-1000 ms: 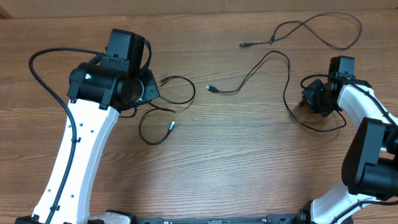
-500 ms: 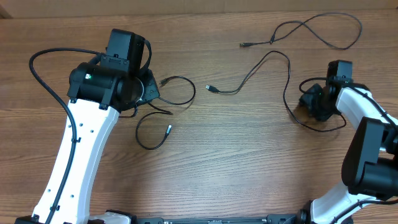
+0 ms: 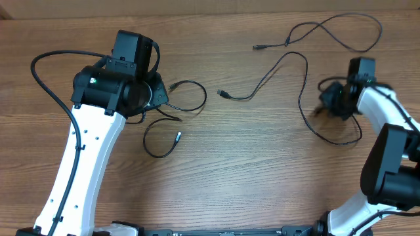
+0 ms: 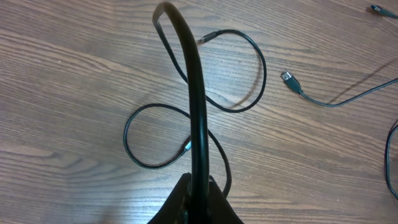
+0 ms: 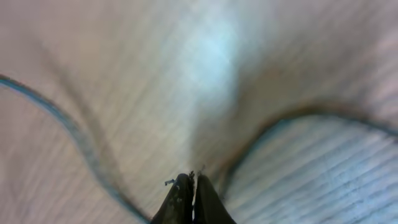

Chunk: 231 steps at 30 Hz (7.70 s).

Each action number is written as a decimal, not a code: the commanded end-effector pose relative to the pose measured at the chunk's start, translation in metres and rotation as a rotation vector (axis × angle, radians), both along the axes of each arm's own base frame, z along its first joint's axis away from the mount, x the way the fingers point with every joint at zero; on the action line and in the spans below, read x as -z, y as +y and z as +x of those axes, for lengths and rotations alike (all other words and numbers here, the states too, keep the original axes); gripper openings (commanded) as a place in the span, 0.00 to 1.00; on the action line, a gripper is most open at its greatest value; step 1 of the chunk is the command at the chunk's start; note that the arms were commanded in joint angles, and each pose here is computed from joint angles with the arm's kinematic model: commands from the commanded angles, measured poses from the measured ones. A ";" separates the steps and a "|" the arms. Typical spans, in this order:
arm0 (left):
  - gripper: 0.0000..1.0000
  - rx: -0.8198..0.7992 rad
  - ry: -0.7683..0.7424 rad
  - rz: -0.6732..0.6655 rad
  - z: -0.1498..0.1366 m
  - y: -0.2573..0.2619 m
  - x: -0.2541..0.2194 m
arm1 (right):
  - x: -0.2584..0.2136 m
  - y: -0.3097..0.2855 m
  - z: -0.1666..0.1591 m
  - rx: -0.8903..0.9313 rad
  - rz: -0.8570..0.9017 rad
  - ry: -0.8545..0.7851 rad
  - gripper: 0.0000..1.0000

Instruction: Untangle cables

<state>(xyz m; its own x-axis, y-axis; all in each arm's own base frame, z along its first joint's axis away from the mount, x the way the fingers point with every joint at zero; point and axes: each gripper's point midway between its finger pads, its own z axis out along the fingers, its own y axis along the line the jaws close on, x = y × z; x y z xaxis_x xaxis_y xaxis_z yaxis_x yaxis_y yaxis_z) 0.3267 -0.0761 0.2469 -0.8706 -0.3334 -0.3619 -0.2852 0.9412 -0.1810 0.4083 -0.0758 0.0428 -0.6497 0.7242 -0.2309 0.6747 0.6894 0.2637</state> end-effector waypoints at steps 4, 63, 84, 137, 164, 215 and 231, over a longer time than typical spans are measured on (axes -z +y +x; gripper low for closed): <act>0.08 0.016 -0.004 0.001 0.002 -0.002 -0.001 | -0.144 -0.020 0.081 -0.203 -0.188 -0.307 0.04; 0.09 0.016 -0.008 0.000 0.003 -0.002 -0.001 | -0.120 -0.021 0.083 -0.233 -0.090 -0.351 0.04; 0.08 0.016 -0.018 -0.003 0.005 -0.003 -0.002 | -0.318 -0.157 0.069 0.131 -0.960 -0.347 0.04; 0.09 0.016 -0.007 -0.001 0.002 -0.002 -0.001 | 0.028 0.210 0.062 -0.467 -0.019 -0.005 0.54; 0.08 0.016 0.001 0.001 0.001 -0.002 0.000 | 0.048 0.203 0.070 -0.455 -0.069 0.002 0.04; 0.08 0.018 0.002 0.002 0.000 -0.003 0.000 | -0.083 0.049 0.072 -0.996 -0.618 0.000 0.08; 0.08 0.018 0.011 0.004 -0.002 -0.002 0.001 | -0.069 0.050 0.087 -0.666 -0.489 -0.078 0.50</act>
